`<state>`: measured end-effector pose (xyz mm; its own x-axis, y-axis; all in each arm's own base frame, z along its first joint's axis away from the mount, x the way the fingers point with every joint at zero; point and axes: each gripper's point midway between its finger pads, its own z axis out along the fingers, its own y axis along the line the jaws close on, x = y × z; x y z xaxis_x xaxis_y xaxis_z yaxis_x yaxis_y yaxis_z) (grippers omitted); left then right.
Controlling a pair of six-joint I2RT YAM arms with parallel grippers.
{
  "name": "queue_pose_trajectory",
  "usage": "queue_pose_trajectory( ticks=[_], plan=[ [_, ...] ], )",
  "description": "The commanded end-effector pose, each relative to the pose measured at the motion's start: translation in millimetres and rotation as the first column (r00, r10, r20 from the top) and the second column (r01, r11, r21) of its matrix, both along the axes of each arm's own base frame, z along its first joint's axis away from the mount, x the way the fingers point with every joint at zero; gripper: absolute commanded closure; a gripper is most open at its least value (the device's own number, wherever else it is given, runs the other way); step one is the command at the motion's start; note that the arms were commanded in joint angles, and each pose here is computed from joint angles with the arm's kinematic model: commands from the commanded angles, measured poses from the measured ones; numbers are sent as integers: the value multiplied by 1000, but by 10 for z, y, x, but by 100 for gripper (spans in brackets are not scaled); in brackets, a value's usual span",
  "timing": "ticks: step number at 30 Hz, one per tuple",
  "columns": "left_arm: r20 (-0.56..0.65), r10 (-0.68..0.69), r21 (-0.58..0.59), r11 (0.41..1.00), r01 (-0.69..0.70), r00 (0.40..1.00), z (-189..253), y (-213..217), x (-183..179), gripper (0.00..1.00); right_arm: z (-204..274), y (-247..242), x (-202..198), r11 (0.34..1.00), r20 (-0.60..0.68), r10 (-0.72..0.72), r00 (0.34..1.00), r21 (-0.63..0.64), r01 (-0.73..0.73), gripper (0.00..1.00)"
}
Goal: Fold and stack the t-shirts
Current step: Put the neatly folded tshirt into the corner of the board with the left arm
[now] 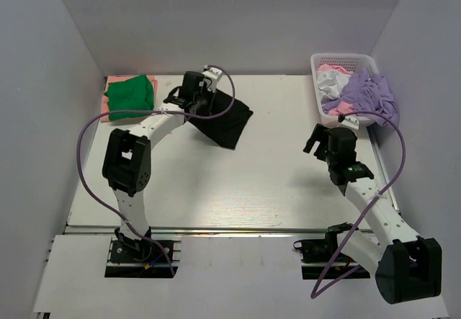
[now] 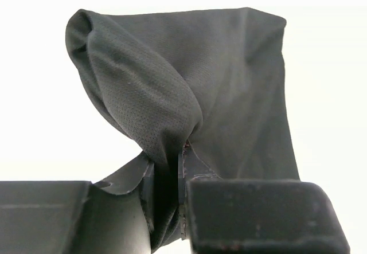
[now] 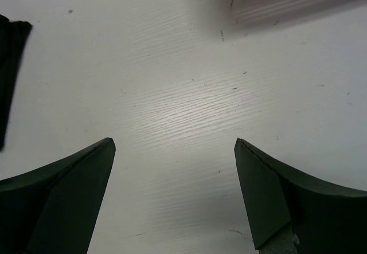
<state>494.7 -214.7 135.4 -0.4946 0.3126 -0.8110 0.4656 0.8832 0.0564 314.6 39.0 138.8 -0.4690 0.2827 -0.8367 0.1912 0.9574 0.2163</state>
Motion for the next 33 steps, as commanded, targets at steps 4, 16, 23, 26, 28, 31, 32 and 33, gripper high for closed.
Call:
queue_pose_trajectory(
  ticks=[4,16,23,26,28,31,32,33],
  plan=[
    [54,-108,54,993,105,993,450,422,220,100,93,-149,44,997,64,-71,995,-27,73,10],
    [117,-126,150,983,108,985,919,1394,471,100,-45,-98,122,998,9,-50,999,-36,50,10],
    [196,-34,187,982,-4,980,1368,1886,630,100,-141,-15,136,1000,-35,-8,999,-30,7,10],
    [225,-25,165,986,-13,974,1550,1981,637,100,-138,3,153,1000,-35,3,999,-29,-4,10],
    [242,-1,152,988,-37,970,1638,2113,649,100,-128,7,164,1000,-34,3,999,-22,-4,10],
    [271,-4,143,989,-37,963,1791,2162,670,100,-124,-2,158,1000,-39,-1,999,-26,0,10],
    [261,2,138,990,-39,965,1771,2218,653,100,-124,-2,158,1000,-39,-1,999,-26,0,10],
    [272,8,135,990,-46,962,1819,2280,654,100,-133,-5,153,1000,-43,-5,999,-27,3,10]
  ],
)
